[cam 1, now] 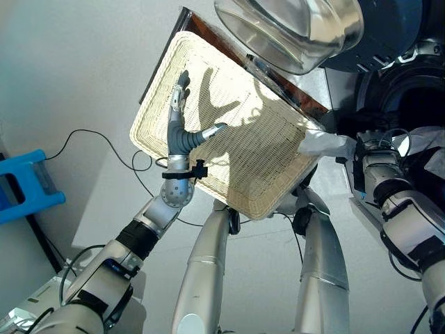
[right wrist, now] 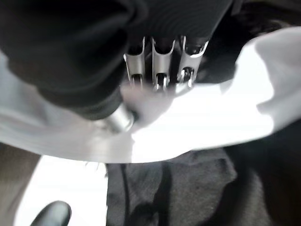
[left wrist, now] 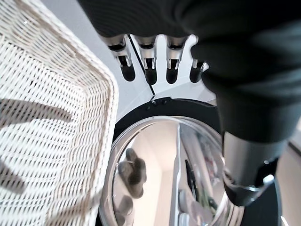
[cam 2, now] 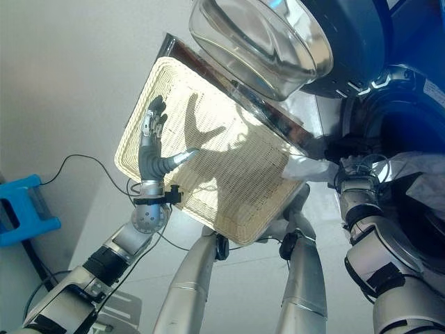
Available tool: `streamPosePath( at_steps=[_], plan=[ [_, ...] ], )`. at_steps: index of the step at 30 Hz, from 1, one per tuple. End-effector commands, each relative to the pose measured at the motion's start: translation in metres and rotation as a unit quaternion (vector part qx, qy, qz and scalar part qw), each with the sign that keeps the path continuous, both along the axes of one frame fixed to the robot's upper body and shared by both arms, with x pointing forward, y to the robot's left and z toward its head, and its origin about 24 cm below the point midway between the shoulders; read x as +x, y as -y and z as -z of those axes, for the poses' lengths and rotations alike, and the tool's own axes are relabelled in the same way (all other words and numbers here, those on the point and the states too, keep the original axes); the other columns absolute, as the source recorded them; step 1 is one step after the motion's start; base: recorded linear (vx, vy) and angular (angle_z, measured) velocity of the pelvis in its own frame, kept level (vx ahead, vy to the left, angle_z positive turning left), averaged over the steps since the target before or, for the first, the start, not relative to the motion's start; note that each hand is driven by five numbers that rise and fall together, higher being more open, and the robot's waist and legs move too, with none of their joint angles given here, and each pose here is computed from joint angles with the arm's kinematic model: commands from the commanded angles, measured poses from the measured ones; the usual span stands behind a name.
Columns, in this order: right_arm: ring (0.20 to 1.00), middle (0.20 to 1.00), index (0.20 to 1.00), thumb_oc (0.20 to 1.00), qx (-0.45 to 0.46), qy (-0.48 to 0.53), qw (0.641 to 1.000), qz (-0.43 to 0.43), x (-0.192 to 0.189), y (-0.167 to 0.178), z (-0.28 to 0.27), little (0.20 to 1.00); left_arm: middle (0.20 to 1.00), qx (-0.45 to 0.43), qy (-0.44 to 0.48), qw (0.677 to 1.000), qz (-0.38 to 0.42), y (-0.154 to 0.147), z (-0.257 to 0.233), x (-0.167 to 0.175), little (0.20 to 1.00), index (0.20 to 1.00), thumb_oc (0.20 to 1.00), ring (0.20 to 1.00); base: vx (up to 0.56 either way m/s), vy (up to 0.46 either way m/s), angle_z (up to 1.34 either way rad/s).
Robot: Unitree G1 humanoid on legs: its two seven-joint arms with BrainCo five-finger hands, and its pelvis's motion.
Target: Put the clothes into the washing machine.
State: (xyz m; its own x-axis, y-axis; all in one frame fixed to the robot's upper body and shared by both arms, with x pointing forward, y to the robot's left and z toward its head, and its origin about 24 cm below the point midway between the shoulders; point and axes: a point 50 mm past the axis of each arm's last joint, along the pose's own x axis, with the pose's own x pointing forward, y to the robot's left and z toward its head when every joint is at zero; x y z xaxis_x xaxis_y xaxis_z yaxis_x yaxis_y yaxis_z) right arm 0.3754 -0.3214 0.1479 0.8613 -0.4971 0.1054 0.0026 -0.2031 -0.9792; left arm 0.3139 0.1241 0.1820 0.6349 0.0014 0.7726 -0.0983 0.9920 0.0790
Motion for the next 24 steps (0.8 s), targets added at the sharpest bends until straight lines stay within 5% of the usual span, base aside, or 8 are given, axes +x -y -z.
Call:
streamPosePath(
  at_steps=[1, 8, 16, 20, 21, 22, 24],
  plan=[
    [0.2, 0.2, 0.2, 0.2, 0.039, 0.153, 0.984, 0.085, -0.027, 0.047, -0.02, 0.2, 1.0, -0.046, 0.045, 0.998, 0.025, 0.005, -0.01, -0.014, 1.0, 1.0, 1.0, 1.0, 0.02, 0.032, 0.0],
    [0.2, 0.2, 0.2, 0.2, 0.185, 0.35, 0.909, 0.128, -0.044, 0.054, -0.008, 0.2, 1.0, -0.059, 0.037, 0.997, 0.017, 0.001, -0.003, -0.015, 1.0, 1.0, 1.0, 1.0, 0.02, 0.049, -0.05],
    [0.2, 0.2, 0.2, 0.2, 0.368, 0.531, 0.741, 0.181, -0.062, 0.065, 0.004, 0.2, 1.0, -0.067, 0.026, 0.997, 0.0, -0.011, -0.003, -0.012, 1.0, 1.0, 1.0, 1.0, 0.04, 0.053, -0.12],
    [0.2, 0.2, 0.2, 0.2, 0.562, 0.591, 0.548, 0.184, -0.061, 0.07, 0.009, 0.2, 1.0, -0.067, 0.015, 0.998, -0.006, -0.016, -0.009, -0.006, 1.0, 1.0, 1.0, 1.0, 0.04, 0.035, -0.13],
    [0.2, 0.2, 0.2, 0.2, 0.57, 0.592, 0.54, 0.181, -0.061, 0.07, 0.009, 0.2, 1.0, -0.067, 0.015, 0.998, -0.006, -0.017, -0.009, -0.006, 1.0, 1.0, 1.0, 1.0, 0.04, 0.01, -0.08],
    [0.2, 0.2, 0.2, 0.2, 0.636, 0.592, 0.47, 0.158, -0.055, 0.067, 0.009, 0.2, 1.0, -0.067, 0.012, 0.998, -0.007, -0.017, -0.012, -0.004, 1.0, 1.0, 1.0, 1.0, 0.03, 0.004, -0.03],
    [0.2, 0.2, 0.2, 0.2, 0.693, 0.588, 0.396, 0.131, -0.048, 0.061, 0.007, 0.2, 1.0, -0.065, 0.008, 0.998, -0.007, -0.017, -0.013, -0.002, 1.0, 1.0, 1.0, 1.0, 0.04, -0.011, -0.02]
  ],
)
